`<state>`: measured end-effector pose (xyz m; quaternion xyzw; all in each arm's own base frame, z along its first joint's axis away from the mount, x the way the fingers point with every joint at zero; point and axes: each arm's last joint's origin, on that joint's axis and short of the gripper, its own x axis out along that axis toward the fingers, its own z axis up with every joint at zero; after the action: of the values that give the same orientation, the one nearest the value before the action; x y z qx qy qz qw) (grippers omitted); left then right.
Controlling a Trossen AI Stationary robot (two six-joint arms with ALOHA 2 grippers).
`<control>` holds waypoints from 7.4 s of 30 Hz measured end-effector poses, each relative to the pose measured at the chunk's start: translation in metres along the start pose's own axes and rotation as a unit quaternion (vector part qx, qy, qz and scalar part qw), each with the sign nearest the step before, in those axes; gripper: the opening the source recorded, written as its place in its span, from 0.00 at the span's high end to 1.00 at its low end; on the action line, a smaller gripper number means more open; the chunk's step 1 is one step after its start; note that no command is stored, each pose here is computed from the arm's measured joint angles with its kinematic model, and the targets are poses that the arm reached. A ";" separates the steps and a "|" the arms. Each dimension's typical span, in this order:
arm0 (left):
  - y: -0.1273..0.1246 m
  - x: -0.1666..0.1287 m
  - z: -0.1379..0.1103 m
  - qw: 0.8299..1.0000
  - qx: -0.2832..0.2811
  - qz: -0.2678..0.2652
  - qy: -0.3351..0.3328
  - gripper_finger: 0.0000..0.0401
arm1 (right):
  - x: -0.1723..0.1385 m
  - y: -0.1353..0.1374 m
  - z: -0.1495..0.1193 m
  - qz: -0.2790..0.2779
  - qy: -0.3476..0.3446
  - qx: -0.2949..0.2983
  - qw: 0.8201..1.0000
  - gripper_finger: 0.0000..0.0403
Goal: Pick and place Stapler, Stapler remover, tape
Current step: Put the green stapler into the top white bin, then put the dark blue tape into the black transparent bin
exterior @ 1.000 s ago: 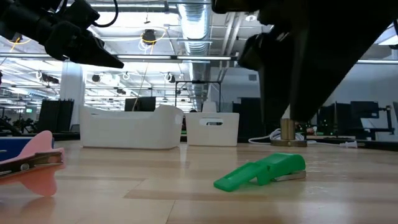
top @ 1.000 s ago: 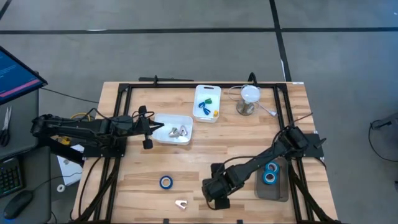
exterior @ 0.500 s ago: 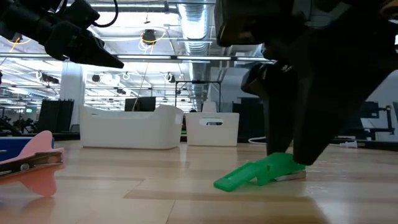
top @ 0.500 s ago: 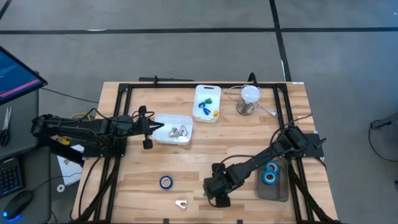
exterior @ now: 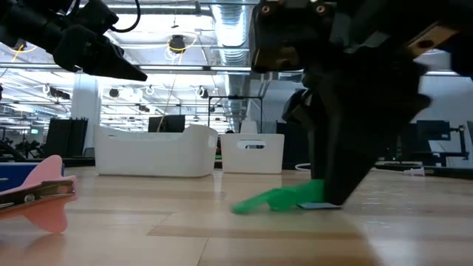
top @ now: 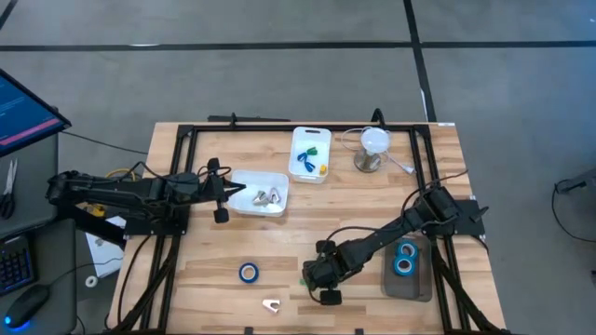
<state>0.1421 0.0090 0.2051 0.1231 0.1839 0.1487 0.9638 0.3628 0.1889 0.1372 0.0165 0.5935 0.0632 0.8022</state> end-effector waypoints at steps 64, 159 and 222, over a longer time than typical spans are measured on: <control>0.000 0.000 0.000 1.000 0.000 0.000 0.000 0.98 | -0.092 -0.317 0.007 -0.175 -0.074 0.309 0.932 0.85; -0.146 0.011 0.032 0.918 -0.118 -0.259 0.277 0.99 | -0.109 -0.194 -0.091 -0.373 -0.202 0.230 0.876 1.00; -0.178 0.055 0.008 0.892 -0.028 -0.244 0.381 0.95 | -0.098 -0.196 -0.086 -0.373 -0.199 0.221 0.879 1.00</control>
<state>0.2365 -0.1393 0.1425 -0.0185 0.5566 -0.0503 0.8290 0.2680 -0.0211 0.1853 -0.0168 0.3817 -0.3784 0.8431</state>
